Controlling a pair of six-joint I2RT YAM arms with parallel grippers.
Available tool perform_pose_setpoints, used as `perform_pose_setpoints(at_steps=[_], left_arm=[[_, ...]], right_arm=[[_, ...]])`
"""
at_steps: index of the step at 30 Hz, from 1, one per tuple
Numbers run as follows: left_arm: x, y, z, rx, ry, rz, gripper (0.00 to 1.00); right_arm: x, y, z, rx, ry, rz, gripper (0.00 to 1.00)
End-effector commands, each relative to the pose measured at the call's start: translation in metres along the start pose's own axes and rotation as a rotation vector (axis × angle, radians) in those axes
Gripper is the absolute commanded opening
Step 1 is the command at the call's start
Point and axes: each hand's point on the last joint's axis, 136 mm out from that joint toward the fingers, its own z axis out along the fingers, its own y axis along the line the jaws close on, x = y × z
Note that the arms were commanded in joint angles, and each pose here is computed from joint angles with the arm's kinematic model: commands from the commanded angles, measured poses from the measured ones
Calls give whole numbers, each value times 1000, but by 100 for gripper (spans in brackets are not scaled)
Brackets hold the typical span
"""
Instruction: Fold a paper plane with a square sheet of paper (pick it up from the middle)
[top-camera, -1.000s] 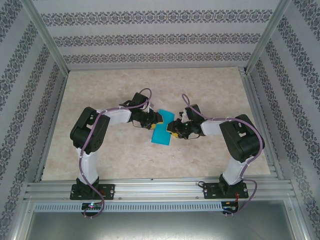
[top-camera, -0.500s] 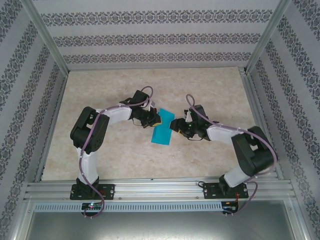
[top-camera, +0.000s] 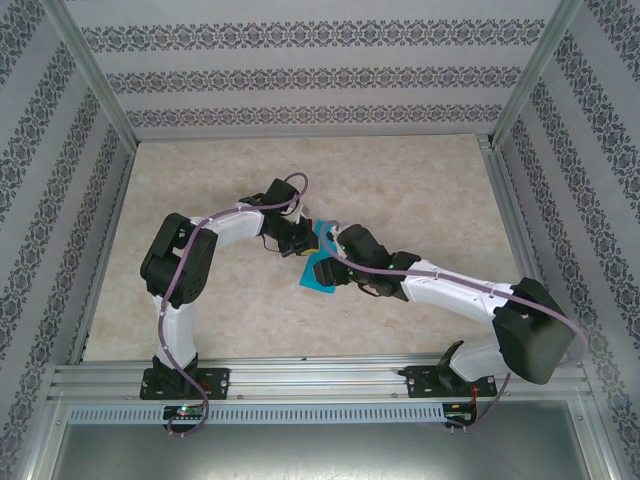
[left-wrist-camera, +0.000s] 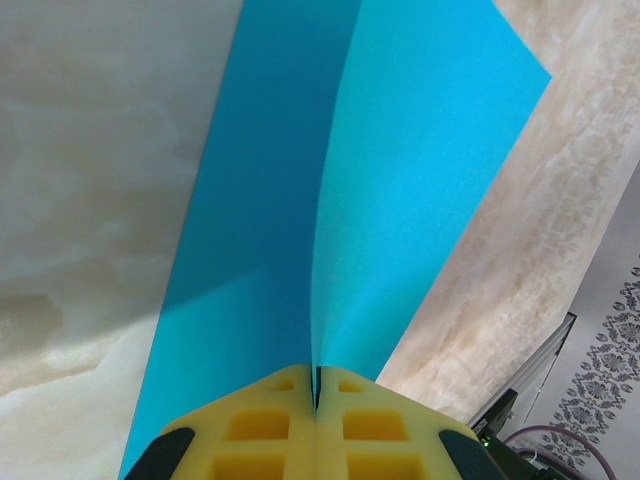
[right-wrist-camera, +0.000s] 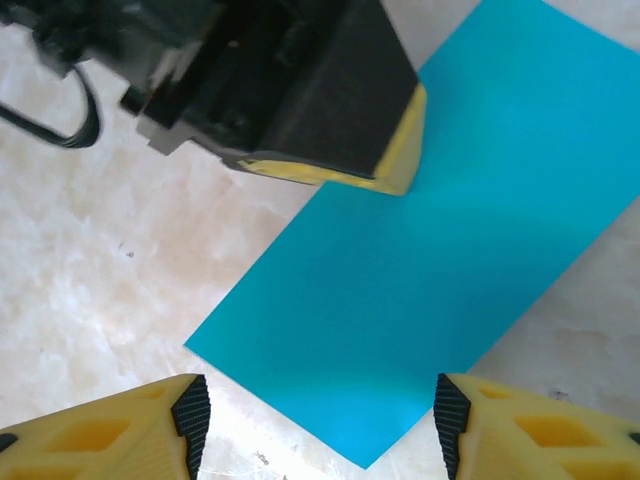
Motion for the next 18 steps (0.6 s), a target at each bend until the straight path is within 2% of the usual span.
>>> perform_pose_setpoints(at_steps=[1,11,18], left_arm=[[-5,-10,-10,21,-12,6,7],[-3,-9,-10,21,-8,-2,7],[-4,-10,-11,24,-9,-3,7]], right_arm=[[1,0,-7,121,2,-156,68],[5,38,21,139,67,-265,68],[12,32,36,238,100,-288,63]])
